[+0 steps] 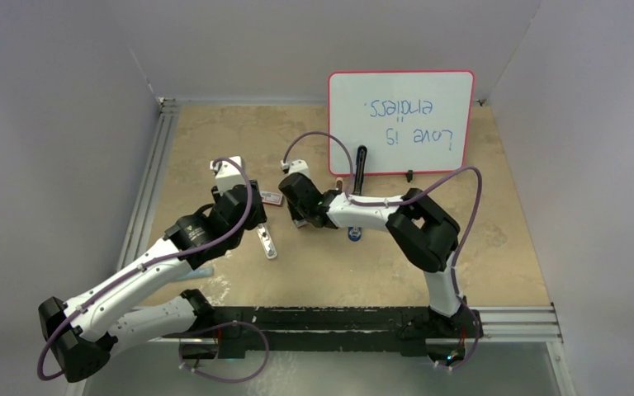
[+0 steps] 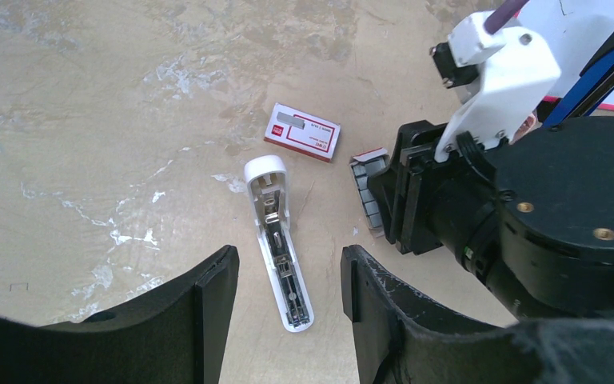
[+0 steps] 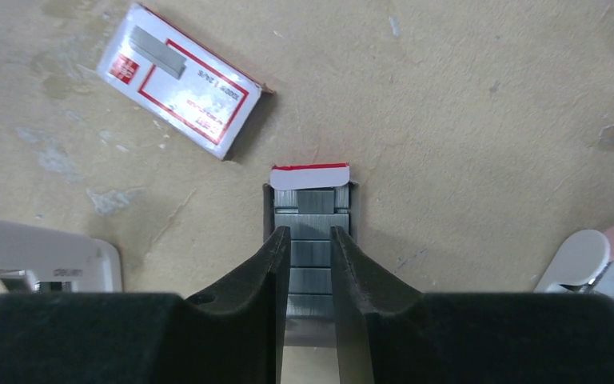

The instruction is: Load the staples into the stapler

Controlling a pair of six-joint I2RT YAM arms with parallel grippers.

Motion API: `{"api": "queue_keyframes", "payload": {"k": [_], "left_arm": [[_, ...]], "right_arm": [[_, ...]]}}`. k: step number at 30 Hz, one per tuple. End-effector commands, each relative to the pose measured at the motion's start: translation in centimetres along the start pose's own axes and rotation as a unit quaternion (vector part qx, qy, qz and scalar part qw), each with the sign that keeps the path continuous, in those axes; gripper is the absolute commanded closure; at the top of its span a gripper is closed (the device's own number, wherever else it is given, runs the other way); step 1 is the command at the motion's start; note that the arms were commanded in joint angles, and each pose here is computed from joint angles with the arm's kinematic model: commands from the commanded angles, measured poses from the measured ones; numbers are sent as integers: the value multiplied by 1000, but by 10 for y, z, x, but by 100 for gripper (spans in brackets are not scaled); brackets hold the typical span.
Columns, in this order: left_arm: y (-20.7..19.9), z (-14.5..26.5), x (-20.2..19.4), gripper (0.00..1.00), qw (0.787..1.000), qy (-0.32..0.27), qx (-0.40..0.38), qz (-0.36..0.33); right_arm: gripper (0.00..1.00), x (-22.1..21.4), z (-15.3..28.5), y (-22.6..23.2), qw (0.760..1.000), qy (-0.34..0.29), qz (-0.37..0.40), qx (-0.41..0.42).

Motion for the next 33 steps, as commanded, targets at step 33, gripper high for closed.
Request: {"api": "queue_keyframes", "payload": {"k": [33], "left_arm": [[-3, 1, 7, 50, 1000, -13, 1, 13]], "right_arm": [[64, 9, -21, 11, 999, -24, -11, -22]]}}
Point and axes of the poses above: each gripper's point midway between its finger pads, its own z axis back along the fingers, its own y axis along the line the jaws close on, x = y × z, the point moved 9 cm from there along z, back along the fingers, and after that the axes turned 5 degrees about -z, right-handed, at the moved point
